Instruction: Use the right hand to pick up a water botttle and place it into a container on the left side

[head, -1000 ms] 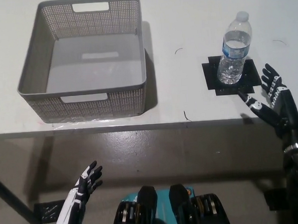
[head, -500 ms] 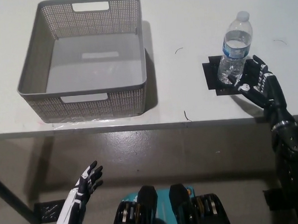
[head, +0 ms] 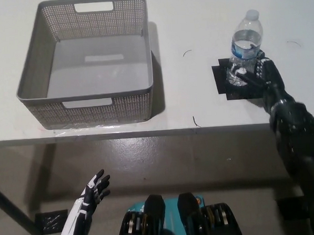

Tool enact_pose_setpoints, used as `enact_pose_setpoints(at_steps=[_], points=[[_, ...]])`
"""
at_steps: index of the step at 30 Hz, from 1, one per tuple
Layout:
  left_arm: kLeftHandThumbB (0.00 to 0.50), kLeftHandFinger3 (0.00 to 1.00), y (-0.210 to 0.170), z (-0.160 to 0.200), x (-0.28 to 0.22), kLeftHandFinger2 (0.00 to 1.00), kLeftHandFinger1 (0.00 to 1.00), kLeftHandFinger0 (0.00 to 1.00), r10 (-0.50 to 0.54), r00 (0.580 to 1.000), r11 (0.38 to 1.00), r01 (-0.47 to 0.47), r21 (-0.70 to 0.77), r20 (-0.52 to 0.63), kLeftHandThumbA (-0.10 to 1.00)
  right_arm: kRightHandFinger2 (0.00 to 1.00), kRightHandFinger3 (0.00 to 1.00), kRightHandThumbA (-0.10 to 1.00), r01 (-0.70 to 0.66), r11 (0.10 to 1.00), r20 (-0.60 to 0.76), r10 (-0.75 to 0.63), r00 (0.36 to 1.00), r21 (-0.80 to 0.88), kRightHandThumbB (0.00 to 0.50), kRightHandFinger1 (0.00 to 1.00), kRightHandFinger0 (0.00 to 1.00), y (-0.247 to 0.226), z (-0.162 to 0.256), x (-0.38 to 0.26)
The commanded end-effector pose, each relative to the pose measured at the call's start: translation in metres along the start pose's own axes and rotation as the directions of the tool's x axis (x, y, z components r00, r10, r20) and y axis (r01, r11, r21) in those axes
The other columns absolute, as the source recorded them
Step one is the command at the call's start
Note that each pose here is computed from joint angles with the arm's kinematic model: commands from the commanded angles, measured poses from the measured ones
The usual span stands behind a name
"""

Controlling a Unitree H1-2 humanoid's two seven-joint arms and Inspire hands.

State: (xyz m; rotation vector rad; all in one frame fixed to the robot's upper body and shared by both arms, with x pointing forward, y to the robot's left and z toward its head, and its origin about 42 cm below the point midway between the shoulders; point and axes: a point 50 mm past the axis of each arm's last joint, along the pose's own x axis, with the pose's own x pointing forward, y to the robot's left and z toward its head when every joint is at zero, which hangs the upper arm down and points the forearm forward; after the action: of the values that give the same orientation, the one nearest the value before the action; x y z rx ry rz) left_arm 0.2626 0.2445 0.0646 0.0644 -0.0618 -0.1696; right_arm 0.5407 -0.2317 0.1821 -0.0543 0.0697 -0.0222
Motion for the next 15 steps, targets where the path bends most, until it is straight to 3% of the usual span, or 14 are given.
enact_pose_setpoints(at_steps=[1, 2, 3, 4, 5, 7, 8, 9, 10, 11, 13, 14, 15], points=[[0.170, 1.00, 0.001, 0.009, 0.006, 1.00, 1.00, 1.00, -0.026, 0.997, 1.000, 0.025, 0.010, 0.079, 1.00, 1.00, 1.00, 0.60, 0.050, 0.944, -0.009, -0.050, 0.999, 0.327, 0.433, 1.00, 1.00, 0.006, 0.090, 0.037], [0.175, 1.00, 0.002, 0.008, 0.006, 1.00, 1.00, 1.00, -0.027, 0.997, 1.000, 0.026, 0.010, 0.078, 1.00, 0.97, 1.00, 0.37, 0.147, 0.907, -0.064, -0.132, 0.989, 0.394, 0.418, 0.72, 0.74, 0.004, 0.100, 0.040], [0.178, 1.00, 0.002, 0.009, 0.007, 1.00, 1.00, 1.00, -0.028, 0.997, 1.000, 0.027, 0.011, 0.078, 1.00, 0.33, 0.72, 0.14, 0.206, 0.884, -0.083, -0.189, 0.978, 0.420, 0.377, 0.08, 0.05, 0.002, 0.106, 0.041], [0.181, 1.00, 0.003, 0.010, 0.007, 1.00, 1.00, 1.00, -0.030, 0.996, 0.999, 0.029, 0.014, 0.080, 1.00, 0.24, 0.60, -0.03, 0.248, 0.872, -0.101, -0.226, 0.969, 0.422, 0.338, 0.00, 0.00, 0.002, 0.111, 0.042], [0.178, 1.00, 0.003, 0.010, 0.008, 1.00, 1.00, 1.00, -0.028, 0.996, 1.000, 0.028, 0.013, 0.081, 1.00, 0.28, 0.47, -0.09, 0.254, 0.869, -0.102, -0.232, 0.967, 0.426, 0.293, 0.00, 0.00, 0.002, 0.113, 0.042], [0.169, 1.00, 0.005, 0.012, 0.009, 1.00, 1.00, 1.00, -0.027, 0.996, 1.000, 0.026, 0.015, 0.081, 1.00, 0.47, 0.21, -0.10, 0.264, 0.851, -0.089, -0.251, 0.964, 0.455, 0.183, 0.07, 0.00, 0.005, 0.119, 0.043], [0.170, 1.00, 0.006, 0.012, 0.009, 1.00, 1.00, 1.00, -0.030, 0.996, 0.999, 0.029, 0.015, 0.081, 1.00, 0.53, 0.31, -0.10, 0.258, 0.837, -0.075, -0.253, 0.964, 0.482, 0.151, 0.11, 0.00, 0.010, 0.122, 0.043], [0.170, 1.00, 0.006, 0.012, 0.008, 1.00, 1.00, 1.00, -0.034, 0.996, 0.999, 0.033, 0.016, 0.083, 1.00, 0.58, 0.20, -0.10, 0.249, 0.837, -0.058, -0.254, 0.966, 0.487, 0.149, 0.14, 0.00, 0.012, 0.122, 0.043], [0.170, 1.00, 0.007, 0.012, 0.008, 1.00, 1.00, 1.00, -0.035, 0.996, 0.999, 0.034, 0.017, 0.085, 1.00, 0.61, 0.20, -0.10, 0.247, 0.837, -0.053, -0.254, 0.966, 0.488, 0.146, 0.15, 0.00, 0.013, 0.122, 0.043], [0.176, 1.00, 0.006, 0.012, 0.008, 1.00, 1.00, 1.00, -0.039, 0.996, 0.999, 0.038, 0.013, 0.083, 1.00, 0.64, 0.01, -0.10, 0.219, 0.840, -0.011, -0.246, 0.969, 0.496, 0.137, 0.17, 0.00, 0.017, 0.124, 0.042], [0.188, 1.00, 0.006, 0.011, 0.005, 1.00, 1.00, 1.00, -0.043, 0.996, 0.999, 0.042, 0.009, 0.072, 1.00, 0.70, 0.39, -0.10, 0.184, 0.852, 0.045, -0.236, 0.971, 0.491, 0.140, 0.20, 0.00, 0.026, 0.128, 0.042], [0.189, 1.00, 0.006, 0.010, 0.004, 1.00, 1.00, 1.00, -0.043, 0.997, 0.999, 0.043, 0.006, 0.070, 1.00, 0.70, 0.51, -0.10, 0.168, 0.858, 0.071, -0.230, 0.971, 0.486, 0.147, 0.20, 0.00, 0.029, 0.132, 0.041], [0.189, 1.00, 0.006, 0.010, 0.004, 1.00, 1.00, 1.00, -0.045, 0.997, 0.999, 0.045, 0.007, 0.069, 1.00, 0.72, 0.55, -0.10, 0.146, 0.866, 0.105, -0.222, 0.969, 0.479, 0.139, 0.23, 0.00, 0.035, 0.141, 0.042]])
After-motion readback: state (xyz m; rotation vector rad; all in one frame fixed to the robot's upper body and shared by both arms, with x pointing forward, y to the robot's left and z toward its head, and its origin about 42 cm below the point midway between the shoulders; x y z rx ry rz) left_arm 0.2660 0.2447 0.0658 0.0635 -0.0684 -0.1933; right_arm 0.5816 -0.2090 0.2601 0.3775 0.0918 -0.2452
